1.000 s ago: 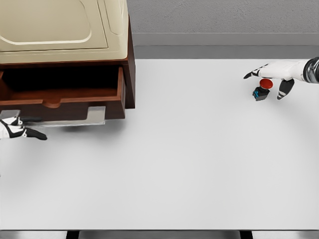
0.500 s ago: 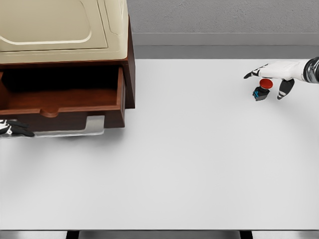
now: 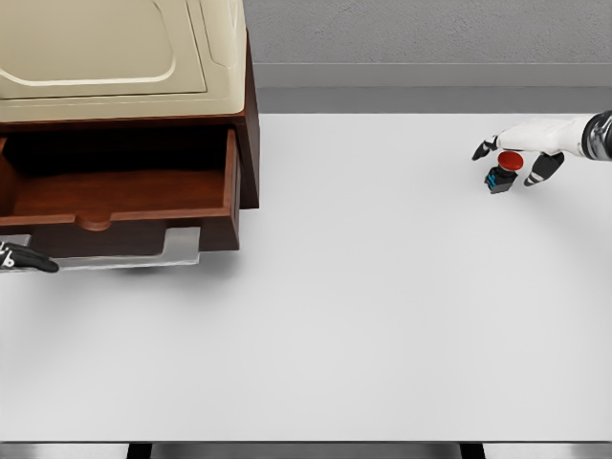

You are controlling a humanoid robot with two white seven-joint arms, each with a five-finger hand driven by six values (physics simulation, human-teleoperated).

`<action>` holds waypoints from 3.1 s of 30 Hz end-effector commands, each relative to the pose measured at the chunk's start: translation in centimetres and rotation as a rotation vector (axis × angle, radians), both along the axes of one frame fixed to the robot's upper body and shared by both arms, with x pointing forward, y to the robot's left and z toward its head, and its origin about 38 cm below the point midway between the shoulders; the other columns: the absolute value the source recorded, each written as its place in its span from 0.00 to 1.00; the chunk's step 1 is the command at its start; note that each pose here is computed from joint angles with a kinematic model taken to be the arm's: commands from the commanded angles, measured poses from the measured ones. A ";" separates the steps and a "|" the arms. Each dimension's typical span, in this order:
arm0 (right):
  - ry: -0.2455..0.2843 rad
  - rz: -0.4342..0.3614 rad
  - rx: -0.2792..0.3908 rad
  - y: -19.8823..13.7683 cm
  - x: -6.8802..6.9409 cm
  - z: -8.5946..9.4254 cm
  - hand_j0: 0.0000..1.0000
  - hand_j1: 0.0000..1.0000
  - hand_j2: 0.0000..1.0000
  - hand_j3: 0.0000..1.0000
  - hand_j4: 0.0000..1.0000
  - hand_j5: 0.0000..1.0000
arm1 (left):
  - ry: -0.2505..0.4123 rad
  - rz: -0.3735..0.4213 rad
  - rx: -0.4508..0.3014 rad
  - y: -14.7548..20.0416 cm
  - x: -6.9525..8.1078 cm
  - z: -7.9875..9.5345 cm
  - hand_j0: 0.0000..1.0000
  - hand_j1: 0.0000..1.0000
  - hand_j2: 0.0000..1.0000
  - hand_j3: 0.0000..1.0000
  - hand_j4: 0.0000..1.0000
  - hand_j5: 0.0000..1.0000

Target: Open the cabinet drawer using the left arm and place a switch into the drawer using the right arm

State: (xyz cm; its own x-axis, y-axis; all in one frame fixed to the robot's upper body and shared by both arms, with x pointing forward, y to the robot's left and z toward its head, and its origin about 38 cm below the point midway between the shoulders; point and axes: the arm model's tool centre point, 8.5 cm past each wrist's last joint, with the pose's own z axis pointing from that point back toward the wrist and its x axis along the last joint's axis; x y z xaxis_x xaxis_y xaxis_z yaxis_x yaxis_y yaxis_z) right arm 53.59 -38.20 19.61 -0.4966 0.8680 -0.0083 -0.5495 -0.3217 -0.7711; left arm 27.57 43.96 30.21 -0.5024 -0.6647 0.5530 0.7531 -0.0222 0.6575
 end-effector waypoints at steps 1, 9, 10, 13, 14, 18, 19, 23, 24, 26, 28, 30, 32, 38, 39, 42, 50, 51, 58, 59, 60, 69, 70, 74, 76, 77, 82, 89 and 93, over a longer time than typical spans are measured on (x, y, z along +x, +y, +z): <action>0.001 -0.007 0.006 -0.1 0.0 0.0 0.82 0.82 0.82 0.82 0.82 0.82 | -0.106 0.101 -0.073 0.4 1.7 4.3 1.00 1.00 1.00 1.00 1.00 1.00; 0.005 -0.013 0.007 -0.3 0.0 -0.2 0.71 0.71 0.71 0.71 0.71 0.71 | -0.150 0.102 -0.114 0.1 2.0 6.1 1.00 1.00 1.00 1.00 1.00 1.00; 0.005 -0.012 0.008 -0.2 0.0 -0.2 0.71 0.71 0.71 0.71 0.71 0.71 | -0.152 0.102 -0.119 0.1 2.0 6.2 1.00 1.00 1.00 1.00 1.00 1.00; 0.006 -0.015 0.007 -0.3 0.0 -0.2 0.67 0.67 0.67 0.67 0.67 0.67 | -0.169 0.100 -0.121 0.0 2.1 6.7 1.00 1.00 1.00 1.00 1.00 1.00; 0.006 -0.015 0.007 -0.3 0.0 -0.2 0.66 0.66 0.66 0.66 0.66 0.66 | -0.170 0.100 -0.121 0.0 2.1 6.8 1.00 1.00 1.00 1.00 1.00 1.00; 0.004 -0.013 0.009 -0.2 0.0 -0.2 0.63 0.63 0.63 0.63 0.63 0.63 | -0.172 0.099 -0.118 0.0 2.1 6.8 1.00 1.00 1.00 1.00 1.00 1.00; 0.006 -0.013 0.008 -0.2 0.0 -0.2 0.61 0.61 0.61 0.61 0.61 0.61 | -0.175 0.098 -0.118 0.0 2.1 6.9 1.00 1.00 1.00 1.00 1.00 1.00; 0.005 -0.014 0.014 -0.2 0.0 -0.2 0.50 0.50 0.50 0.50 0.50 0.50 | -0.195 0.094 -0.119 -0.1 2.2 7.5 1.00 1.00 1.00 1.00 1.00 1.00; 0.002 -0.014 0.018 -0.2 0.0 -0.1 0.48 0.48 0.48 0.48 0.48 0.48 | -0.195 0.094 -0.119 -0.1 2.2 7.5 1.00 1.00 1.00 1.00 1.00 1.00; 0.001 -0.014 0.024 -0.2 0.0 0.0 0.42 0.42 0.42 0.42 0.42 0.42 | -0.203 0.089 -0.124 -0.2 2.3 7.6 1.00 1.00 1.00 1.00 1.00 1.00; -0.002 -0.014 0.026 -0.1 0.1 0.1 0.42 0.42 0.42 0.42 0.42 0.42 | -0.237 0.068 -0.136 -0.8 2.8 8.4 1.00 1.00 1.00 1.00 1.00 1.00; -0.003 -0.014 0.028 -0.1 0.1 0.1 0.41 0.41 0.41 0.41 0.41 0.41 | -0.227 0.110 -0.146 -1.7 4.3 8.6 1.00 1.00 1.00 1.00 1.00 1.00; -0.006 -0.012 0.031 0.0 0.1 0.2 0.37 0.37 0.37 0.37 0.37 0.37 | -0.208 0.147 -0.157 -2.5 5.6 8.6 1.00 1.00 1.00 1.00 1.00 1.00; -0.010 0.008 0.044 1.1 0.3 0.2 0.29 0.29 0.29 0.29 0.29 0.29 | -0.177 0.238 -0.179 -3.5 7.7 9.2 1.00 1.00 1.00 1.00 1.00 1.00; -0.011 0.015 0.049 1.6 0.5 0.1 0.27 0.27 0.27 0.27 0.27 0.27 | -0.176 0.238 -0.179 -3.5 7.7 9.1 1.00 1.00 1.00 1.00 1.00 1.00; -0.071 0.000 0.112 1.3 0.9 2.3 0.25 0.25 0.25 0.25 0.25 0.25 | -0.176 0.229 -0.182 -3.7 7.7 9.0 1.00 1.00 1.00 1.00 1.00 1.00; -0.195 0.089 0.219 4.2 1.1 6.9 0.25 0.25 0.25 0.25 0.25 0.25 | -0.188 0.213 -0.181 -3.7 7.5 9.2 1.00 1.00 1.00 1.00 1.00 1.00; -0.207 0.114 0.223 5.1 1.0 7.3 0.25 0.25 0.25 0.25 0.25 0.25 | -0.187 0.215 -0.181 -3.6 7.5 9.1 1.00 1.00 1.00 1.00 1.00 1.00; -0.293 0.344 0.251 11.6 -1.5 10.2 0.26 0.26 0.26 0.26 0.26 0.26 | -0.185 0.255 -0.148 -2.2 7.0 9.3 1.00 1.00 1.00 1.00 1.00 1.00; -0.302 0.366 0.258 12.2 -1.8 10.6 0.26 0.26 0.26 0.26 0.26 0.26 | -0.183 0.262 -0.146 -2.0 7.1 9.1 1.00 1.00 1.00 1.00 1.00 1.00; -0.307 0.389 0.270 12.9 -2.1 10.9 0.25 0.25 0.25 0.25 0.25 0.25 | -0.184 0.264 -0.136 -1.8 7.1 9.0 1.00 1.00 1.00 1.00 1.00 1.00; -0.351 0.650 0.271 19.9 -6.5 12.8 0.25 0.25 0.25 0.25 0.25 0.25 | -0.186 0.263 -0.132 -1.8 7.1 9.0 1.00 1.00 1.00 1.00 1.00 1.00; -0.355 0.665 0.272 20.3 -6.7 12.9 0.25 0.25 0.25 0.25 0.25 0.25 | -0.186 0.261 -0.132 -1.9 7.1 9.0 1.00 1.00 1.00 1.00 1.00 1.00; -0.364 0.739 0.269 22.6 -7.4 14.4 0.24 0.24 0.24 0.24 0.24 0.24 | -0.186 0.261 -0.132 -1.9 7.1 9.0 1.00 1.00 1.00 1.00 1.00 1.00; -0.363 0.786 0.252 24.2 -7.8 14.8 0.24 0.24 0.24 0.24 0.24 0.24 | -0.186 0.260 -0.132 -1.9 7.1 9.0 1.00 1.00 1.00 1.00 1.00 1.00; -0.366 0.811 0.247 24.7 -8.4 14.8 0.24 0.24 0.24 0.24 0.24 0.24 | -0.186 0.260 -0.132 -1.9 7.1 9.0 1.00 1.00 1.00 1.00 1.00 1.00; -0.370 0.895 0.267 26.7 -9.9 16.2 0.23 0.23 0.23 0.23 0.23 0.23 | -0.186 0.260 -0.133 -1.9 7.1 9.0 1.00 1.00 1.00 1.00 1.00 1.00; -0.397 0.958 0.336 27.7 -11.2 19.5 0.24 0.24 0.24 0.24 0.24 0.24 | -0.193 0.249 -0.137 -2.0 7.1 9.0 1.00 1.00 1.00 1.00 1.00 1.00; -0.387 1.010 0.353 29.5 -11.9 20.2 0.24 0.24 0.24 0.24 0.24 0.24 | -0.193 0.249 -0.132 -2.0 7.1 9.0 1.00 1.00 1.00 1.00 1.00 1.00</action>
